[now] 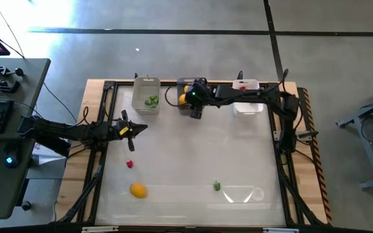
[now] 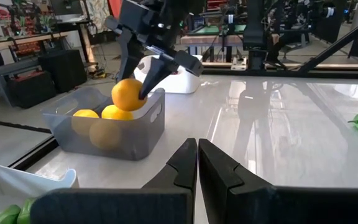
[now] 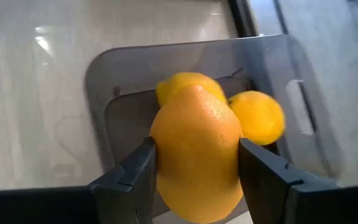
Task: Sort produce into baskets
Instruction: Put the lemon into the black bin
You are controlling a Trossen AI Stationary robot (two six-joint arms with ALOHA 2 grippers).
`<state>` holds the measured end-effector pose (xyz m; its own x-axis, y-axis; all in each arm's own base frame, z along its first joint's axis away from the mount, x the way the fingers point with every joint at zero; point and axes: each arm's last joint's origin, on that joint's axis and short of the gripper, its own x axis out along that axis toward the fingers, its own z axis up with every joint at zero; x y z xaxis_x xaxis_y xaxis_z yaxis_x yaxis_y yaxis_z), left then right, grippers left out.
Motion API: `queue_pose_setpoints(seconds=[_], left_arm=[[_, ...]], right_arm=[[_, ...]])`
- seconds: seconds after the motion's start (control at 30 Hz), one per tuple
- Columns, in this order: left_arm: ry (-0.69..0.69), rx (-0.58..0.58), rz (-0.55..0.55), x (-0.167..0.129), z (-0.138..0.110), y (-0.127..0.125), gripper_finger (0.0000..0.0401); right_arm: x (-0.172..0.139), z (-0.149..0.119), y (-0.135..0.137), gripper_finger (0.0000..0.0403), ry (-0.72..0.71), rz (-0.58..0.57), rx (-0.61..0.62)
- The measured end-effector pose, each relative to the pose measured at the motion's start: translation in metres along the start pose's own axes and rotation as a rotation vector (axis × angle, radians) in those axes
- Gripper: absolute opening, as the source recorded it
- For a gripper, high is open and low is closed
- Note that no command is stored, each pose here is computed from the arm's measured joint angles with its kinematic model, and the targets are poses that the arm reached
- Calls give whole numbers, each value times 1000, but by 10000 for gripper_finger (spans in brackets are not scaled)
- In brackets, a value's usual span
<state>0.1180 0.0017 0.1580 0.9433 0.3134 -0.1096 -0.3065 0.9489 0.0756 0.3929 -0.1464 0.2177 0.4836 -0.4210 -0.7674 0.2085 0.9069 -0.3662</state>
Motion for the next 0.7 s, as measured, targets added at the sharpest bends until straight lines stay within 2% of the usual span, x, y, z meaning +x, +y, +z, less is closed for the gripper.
queue_pose_setpoints(seconds=[0.2,0.47,0.7], left_arm=[[0,0,0,0,0,0,3],[-1,0,0,0,0,0,3],[-1,-1,1,0,0,0,3]], right_arm=[[1,-4,-1,173,29,25,82],[1,-7,-1,173,63,22,342],[2,-10,-6,174,82,30,477]])
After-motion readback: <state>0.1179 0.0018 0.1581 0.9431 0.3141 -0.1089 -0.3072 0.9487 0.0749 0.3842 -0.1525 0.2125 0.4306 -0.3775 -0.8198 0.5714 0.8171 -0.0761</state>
